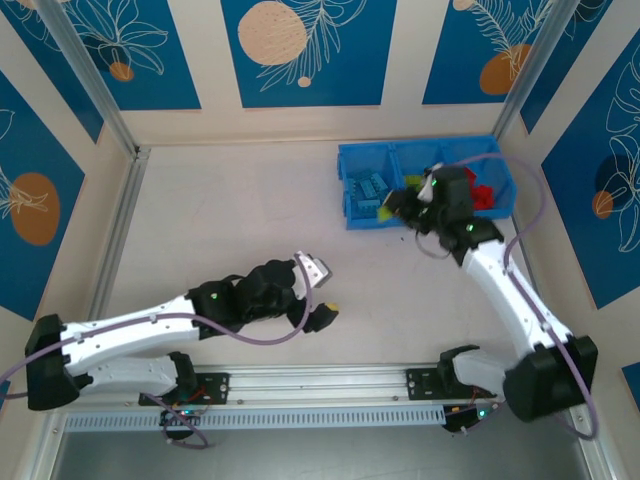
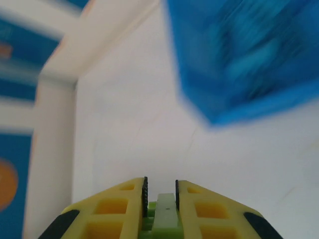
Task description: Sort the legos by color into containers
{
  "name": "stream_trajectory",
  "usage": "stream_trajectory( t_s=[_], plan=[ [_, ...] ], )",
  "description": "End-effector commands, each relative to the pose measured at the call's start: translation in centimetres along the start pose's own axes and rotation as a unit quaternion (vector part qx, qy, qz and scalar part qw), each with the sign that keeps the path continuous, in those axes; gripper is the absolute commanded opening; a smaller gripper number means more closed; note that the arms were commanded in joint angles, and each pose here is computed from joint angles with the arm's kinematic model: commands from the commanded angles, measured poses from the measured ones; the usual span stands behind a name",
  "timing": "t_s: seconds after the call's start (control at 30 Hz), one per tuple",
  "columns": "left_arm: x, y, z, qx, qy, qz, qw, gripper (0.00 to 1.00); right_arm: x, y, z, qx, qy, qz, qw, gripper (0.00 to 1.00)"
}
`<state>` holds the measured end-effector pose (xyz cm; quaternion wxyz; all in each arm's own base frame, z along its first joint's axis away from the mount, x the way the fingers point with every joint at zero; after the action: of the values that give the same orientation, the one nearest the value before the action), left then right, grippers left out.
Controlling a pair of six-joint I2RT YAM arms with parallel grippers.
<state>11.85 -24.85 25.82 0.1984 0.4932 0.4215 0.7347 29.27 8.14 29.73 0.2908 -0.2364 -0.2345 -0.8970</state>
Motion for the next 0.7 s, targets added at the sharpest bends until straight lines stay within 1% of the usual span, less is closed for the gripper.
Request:
stream_trajectory(
  t_s=[0.0,0.03,0.1,0.13,0.2,0.27,0.3,0.37,0.47,0.53,0.57,0.67],
  plan=[
    [1.3,-1.3,0.8,-0.006,0.044,0.004,0.999,0.96,-2.6,6.6,-2.0,0.032,-0.105,-0.090,0.990,0.00],
    [1.7,-1.6,1.0,-0.007,0.054,0.003,0.999,0.97,-3.7,8.3,-2.3,0.032,-0.121,-0.101,0.987,0.00],
    [2.3,-2.6,1.6,-0.004,0.096,0.009,0.995,0.98,-6.3,11.6,-2.9,0.025,-0.148,-0.098,0.984,0.00],
    [2.6,-3.0,2.0,-0.002,0.117,0.014,0.993,0.98,-7.5,12.6,-3.1,0.024,-0.155,-0.090,0.983,0.04],
    [3.1,-3.9,2.7,0.001,0.166,0.031,0.986,1.00,-10.1,14.3,-3.8,0.025,-0.174,-0.075,0.982,0.21],
    [3.5,-4.7,3.2,-0.003,0.203,0.041,0.978,1.00,-11.5,15.4,-4.0,0.028,-0.200,-0.077,0.976,0.39],
    [3.6,-5.1,3.4,-0.007,0.216,0.044,0.975,1.00,-11.8,15.8,-3.9,0.027,-0.206,-0.075,0.975,0.44],
    [3.8,-5.8,3.8,-0.012,0.241,0.044,0.969,1.00,-11.3,15.9,-3.4,0.027,-0.198,-0.073,0.977,0.50],
    [4.2,-6.7,4.7,-0.015,0.283,0.027,0.958,1.00,-9.0,14.6,-2.7,0.030,-0.170,-0.083,0.981,0.55],
    [4.2,-7.5,5.7,-0.021,0.317,0.012,0.948,1.00,-6.9,13.1,-2.9,0.032,-0.159,-0.091,0.983,0.57],
    [4.4,-8.0,6.5,-0.015,0.340,0.005,0.940,1.00,-5.5,11.9,-3.3,0.036,-0.154,-0.094,0.983,0.57],
    [5.0,-9.9,9.4,0.025,0.399,-0.004,0.917,1.00,-2.8,7.8,-4.9,0.083,-0.137,-0.128,0.979,0.59]
  ],
)
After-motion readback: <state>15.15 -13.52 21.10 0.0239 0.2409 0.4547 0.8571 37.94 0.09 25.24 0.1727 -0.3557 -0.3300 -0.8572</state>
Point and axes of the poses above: each hand's point on the last joint's axis, 136 mm out from that joint toward the fingers, its own x axis back along the fingers, its own z axis along the line the jaws close on, y = z × x, the point moved 9 cm from there along x, back along the fingers, and after that the axes turned 15 degrees about -x, right-handed, at the moved point
